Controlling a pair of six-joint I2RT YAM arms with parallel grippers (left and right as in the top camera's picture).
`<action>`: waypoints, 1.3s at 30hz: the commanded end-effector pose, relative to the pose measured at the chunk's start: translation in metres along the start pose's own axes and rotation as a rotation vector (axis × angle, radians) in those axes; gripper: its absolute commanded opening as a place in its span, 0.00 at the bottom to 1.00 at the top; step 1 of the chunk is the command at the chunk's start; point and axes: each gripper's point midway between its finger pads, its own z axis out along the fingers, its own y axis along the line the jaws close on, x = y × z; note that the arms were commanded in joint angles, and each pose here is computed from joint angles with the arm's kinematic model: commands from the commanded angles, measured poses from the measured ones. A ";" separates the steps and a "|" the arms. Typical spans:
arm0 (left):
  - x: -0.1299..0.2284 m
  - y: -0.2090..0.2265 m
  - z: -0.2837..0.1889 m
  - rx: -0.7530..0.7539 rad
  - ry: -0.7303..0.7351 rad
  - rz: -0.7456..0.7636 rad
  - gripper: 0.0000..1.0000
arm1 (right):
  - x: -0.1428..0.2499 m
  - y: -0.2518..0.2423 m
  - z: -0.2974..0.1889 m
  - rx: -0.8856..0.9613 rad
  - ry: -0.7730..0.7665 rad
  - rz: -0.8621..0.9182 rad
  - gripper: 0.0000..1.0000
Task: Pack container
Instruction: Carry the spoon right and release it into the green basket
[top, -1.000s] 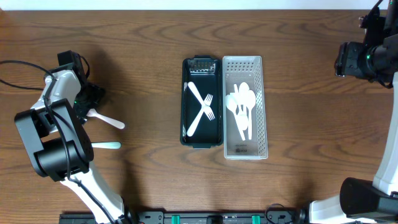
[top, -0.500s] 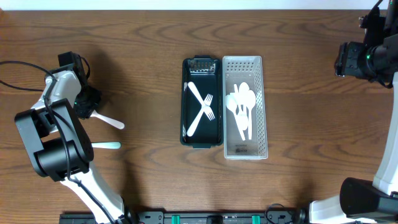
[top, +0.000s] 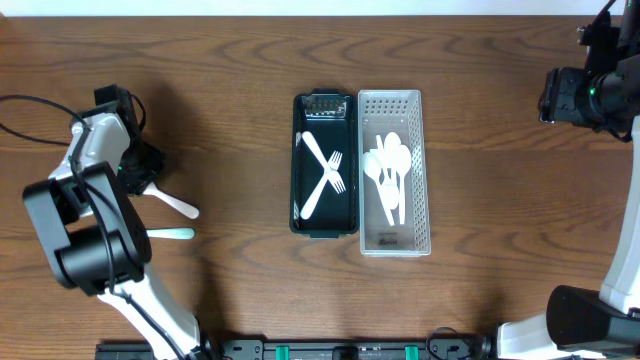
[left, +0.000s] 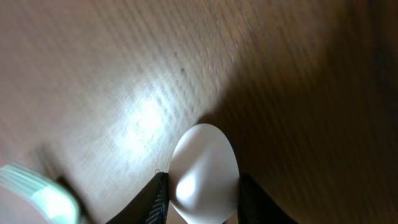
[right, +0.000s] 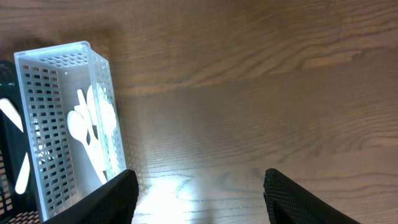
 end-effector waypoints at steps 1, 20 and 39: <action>-0.011 -0.022 -0.079 0.158 -0.140 0.094 0.23 | 0.000 -0.004 0.001 0.012 0.001 0.018 0.68; 0.224 -0.128 -0.272 0.686 -0.342 0.864 0.22 | 0.000 -0.004 0.001 0.012 0.000 0.018 0.69; 0.305 -0.176 -0.128 0.387 -0.132 1.197 0.43 | 0.000 -0.004 0.001 0.011 0.001 0.018 0.69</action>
